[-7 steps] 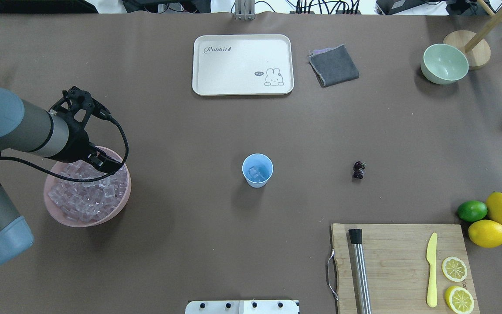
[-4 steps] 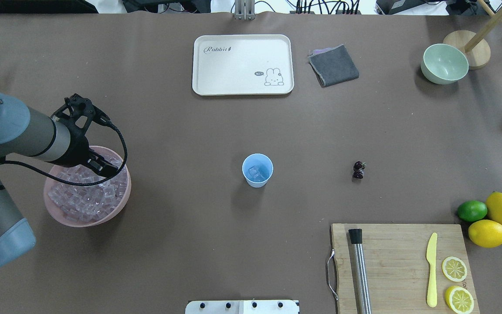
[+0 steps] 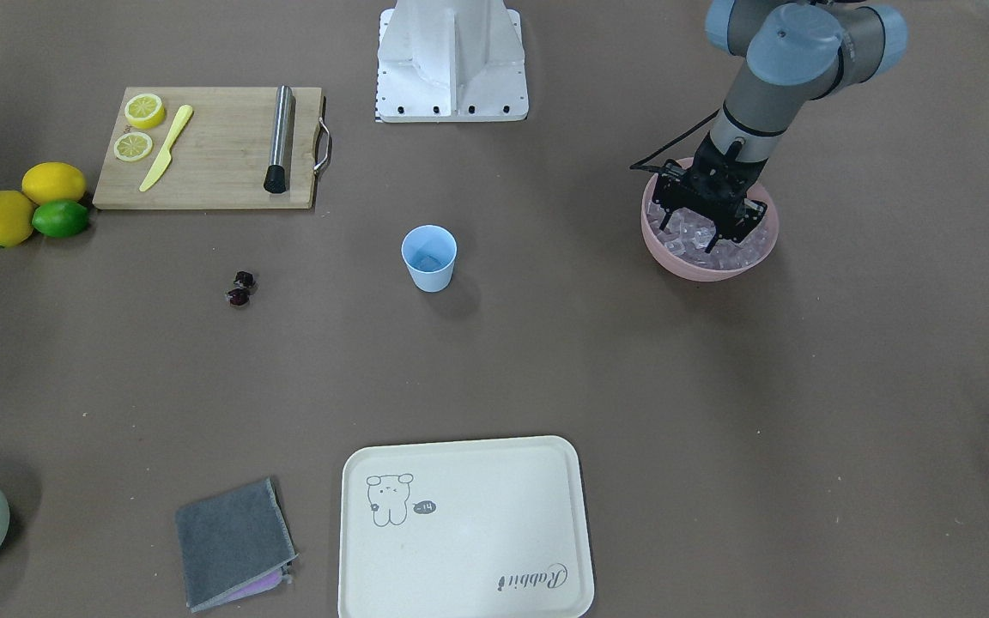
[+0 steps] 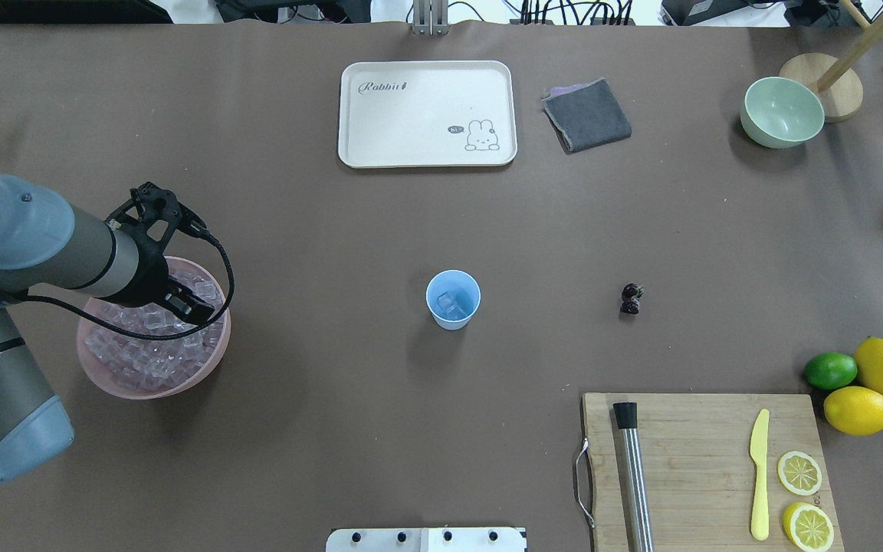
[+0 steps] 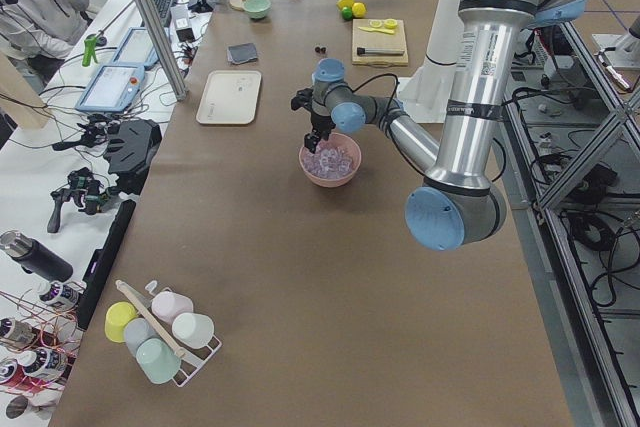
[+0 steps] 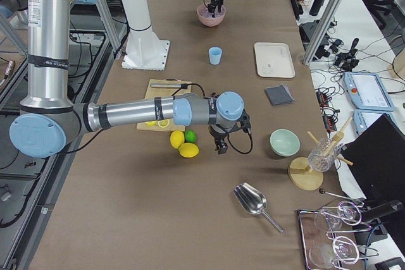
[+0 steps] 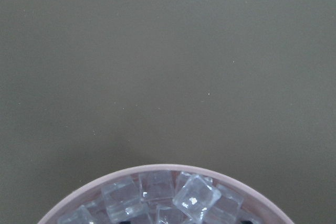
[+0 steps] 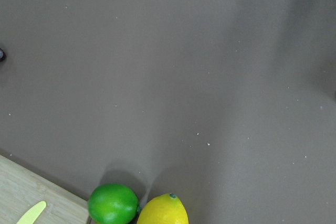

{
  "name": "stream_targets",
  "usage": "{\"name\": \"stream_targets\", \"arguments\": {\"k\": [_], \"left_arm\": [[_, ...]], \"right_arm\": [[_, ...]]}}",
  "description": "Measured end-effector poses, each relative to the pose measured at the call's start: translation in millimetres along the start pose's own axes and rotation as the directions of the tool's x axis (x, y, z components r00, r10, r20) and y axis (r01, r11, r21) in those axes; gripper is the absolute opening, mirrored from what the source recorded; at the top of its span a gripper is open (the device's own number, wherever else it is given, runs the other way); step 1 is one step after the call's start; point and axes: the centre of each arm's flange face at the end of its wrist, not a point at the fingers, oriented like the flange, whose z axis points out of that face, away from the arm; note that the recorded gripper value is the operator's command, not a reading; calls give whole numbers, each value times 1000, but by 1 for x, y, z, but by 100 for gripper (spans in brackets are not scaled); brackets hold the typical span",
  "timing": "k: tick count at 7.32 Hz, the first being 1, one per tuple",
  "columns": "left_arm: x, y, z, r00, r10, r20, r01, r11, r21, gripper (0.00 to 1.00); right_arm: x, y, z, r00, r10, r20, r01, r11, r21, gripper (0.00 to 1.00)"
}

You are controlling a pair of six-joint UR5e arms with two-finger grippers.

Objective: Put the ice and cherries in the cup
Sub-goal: 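Lower the left gripper into the bowl and grasp another ice cube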

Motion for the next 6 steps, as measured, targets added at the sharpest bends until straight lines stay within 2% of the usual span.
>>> {"name": "stream_targets", "arguments": {"k": [2,3,4,6], "left_arm": [[4,1,5,1000,7,3,-7,1000,-6,36],[6,0,6,1000,8,2,-8,1000,-5,11],[7,0,6,1000,10,0,-10,1000,-5,0],[12,-3,4,1000,14,-7,-14,1000,0,0]], "right_arm": [[0,0,0,1000,0,0,0,1000,0,100],[0,0,0,1000,0,-1,0,1000,0,100],[1,0,0,1000,0,-1,0,1000,-1,100],[1,0,1,1000,2,-1,-2,1000,-2,100]]}}
